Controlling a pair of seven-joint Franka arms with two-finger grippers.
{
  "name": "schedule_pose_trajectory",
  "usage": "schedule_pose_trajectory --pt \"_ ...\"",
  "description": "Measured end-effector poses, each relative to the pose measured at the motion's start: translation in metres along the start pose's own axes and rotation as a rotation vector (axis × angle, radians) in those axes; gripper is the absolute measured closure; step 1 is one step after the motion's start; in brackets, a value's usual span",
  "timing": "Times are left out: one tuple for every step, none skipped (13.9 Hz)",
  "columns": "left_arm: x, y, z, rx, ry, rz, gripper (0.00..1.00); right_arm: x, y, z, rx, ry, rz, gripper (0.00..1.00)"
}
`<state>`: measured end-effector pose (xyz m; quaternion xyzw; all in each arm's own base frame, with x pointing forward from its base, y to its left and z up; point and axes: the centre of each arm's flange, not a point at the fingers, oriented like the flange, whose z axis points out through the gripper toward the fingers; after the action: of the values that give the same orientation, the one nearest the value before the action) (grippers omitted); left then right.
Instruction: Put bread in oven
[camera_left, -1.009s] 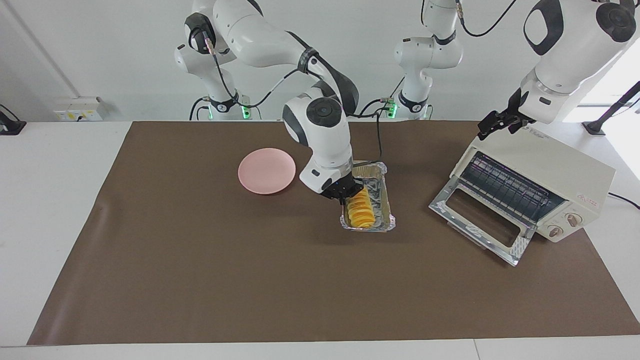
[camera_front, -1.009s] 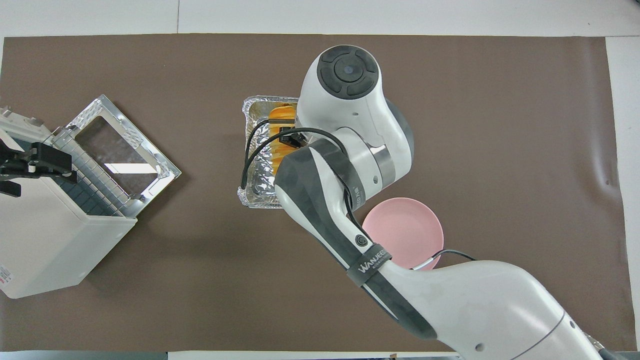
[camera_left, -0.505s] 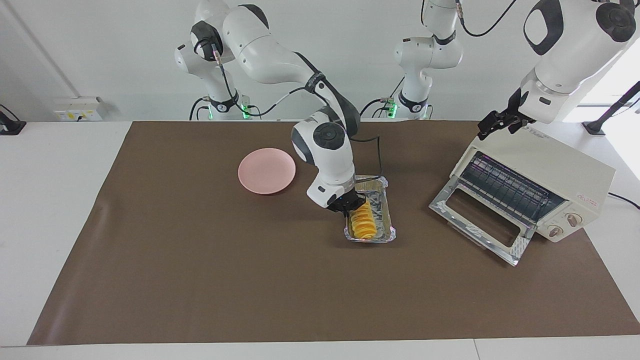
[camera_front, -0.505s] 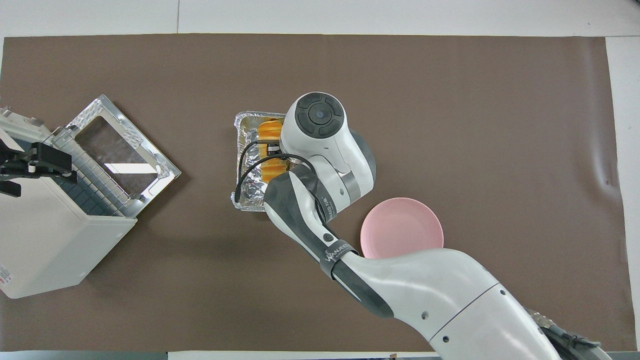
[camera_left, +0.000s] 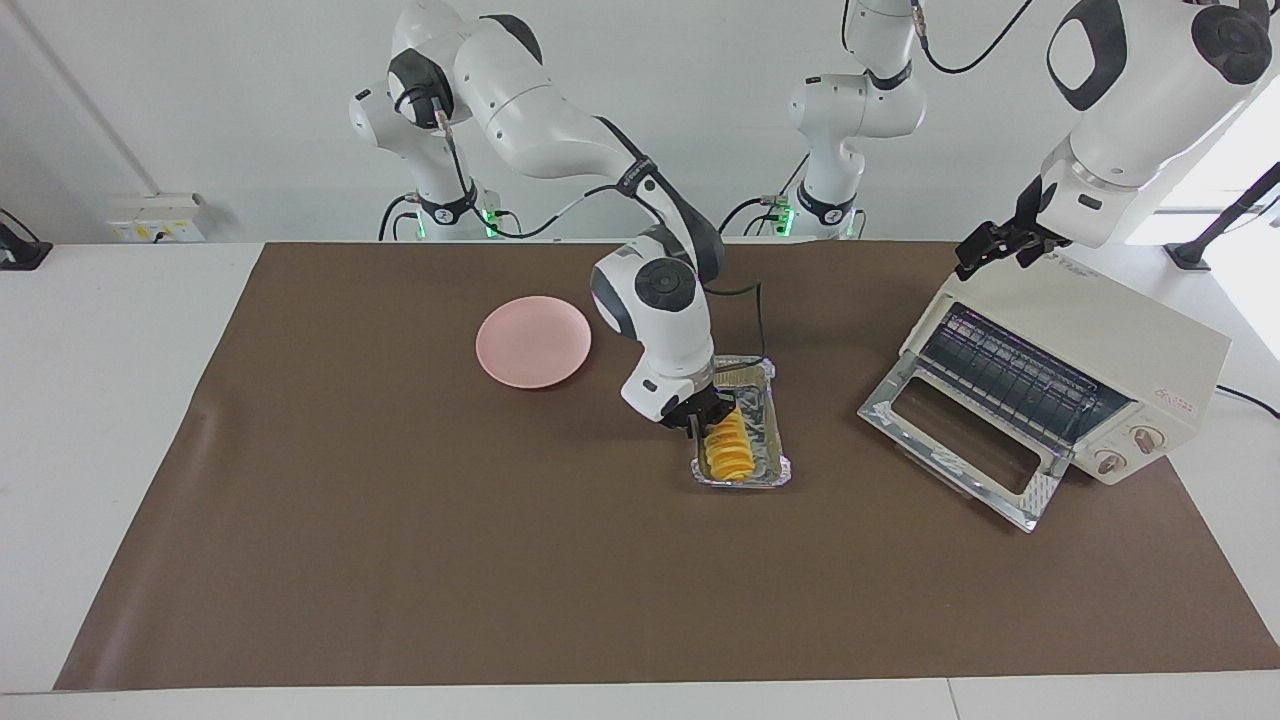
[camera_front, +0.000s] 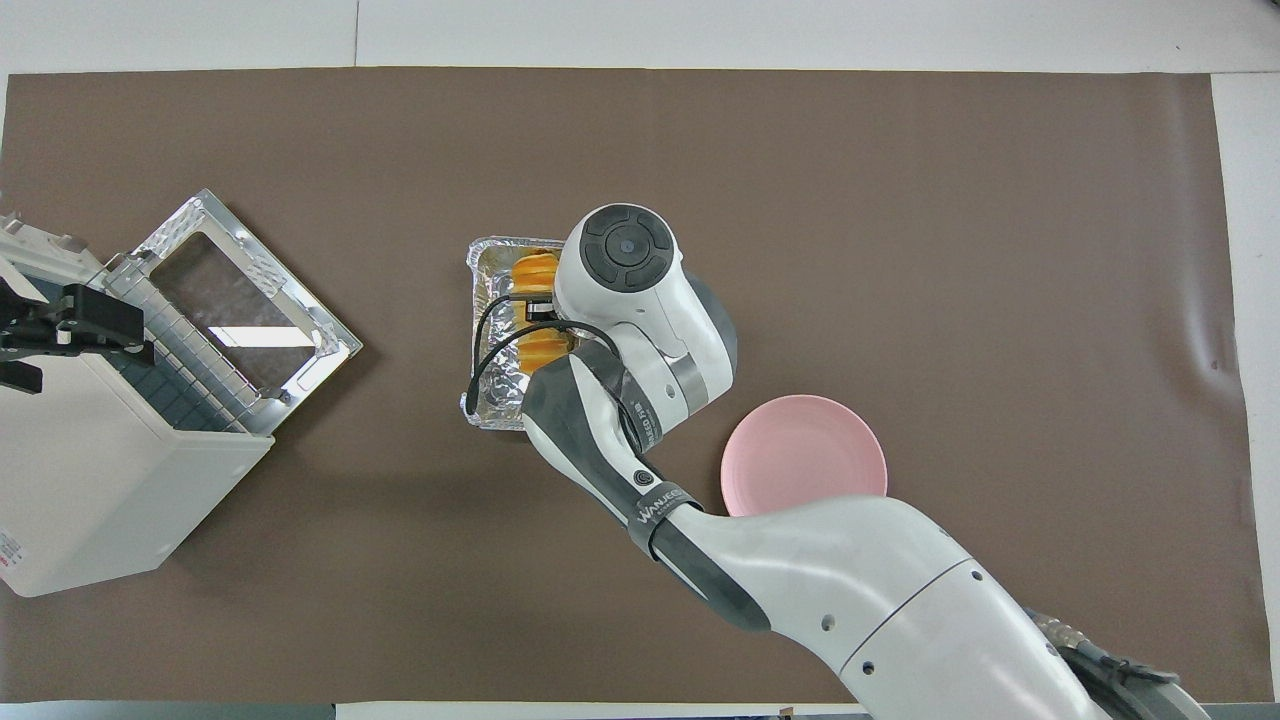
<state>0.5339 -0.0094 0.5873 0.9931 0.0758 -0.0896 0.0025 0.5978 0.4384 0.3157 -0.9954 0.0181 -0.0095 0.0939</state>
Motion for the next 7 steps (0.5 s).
schedule_pose_trajectory --pt "0.000 0.002 0.000 0.000 0.002 0.003 0.00 0.001 0.000 -0.005 -0.002 -0.004 0.002 0.56" --pt "0.000 0.004 0.000 0.001 0.004 0.008 0.00 0.003 0.002 -0.016 -0.004 -0.005 0.005 0.46" --pt "0.000 0.006 -0.001 0.001 0.007 0.012 0.00 0.007 0.007 -0.032 -0.005 -0.002 0.015 0.34" --pt "0.001 0.009 -0.002 -0.001 0.024 0.018 0.00 0.016 0.017 -0.054 0.002 0.002 0.038 0.22" --pt "0.003 0.018 -0.005 -0.005 0.060 0.031 0.00 0.025 0.031 -0.079 0.021 0.003 0.072 0.10" --pt "0.005 0.032 -0.008 -0.010 0.099 0.050 0.00 0.033 0.048 -0.106 0.038 0.003 0.107 0.00" --pt "0.004 0.050 -0.010 -0.016 0.129 0.072 0.00 0.041 0.067 -0.133 0.044 0.005 0.139 0.00"
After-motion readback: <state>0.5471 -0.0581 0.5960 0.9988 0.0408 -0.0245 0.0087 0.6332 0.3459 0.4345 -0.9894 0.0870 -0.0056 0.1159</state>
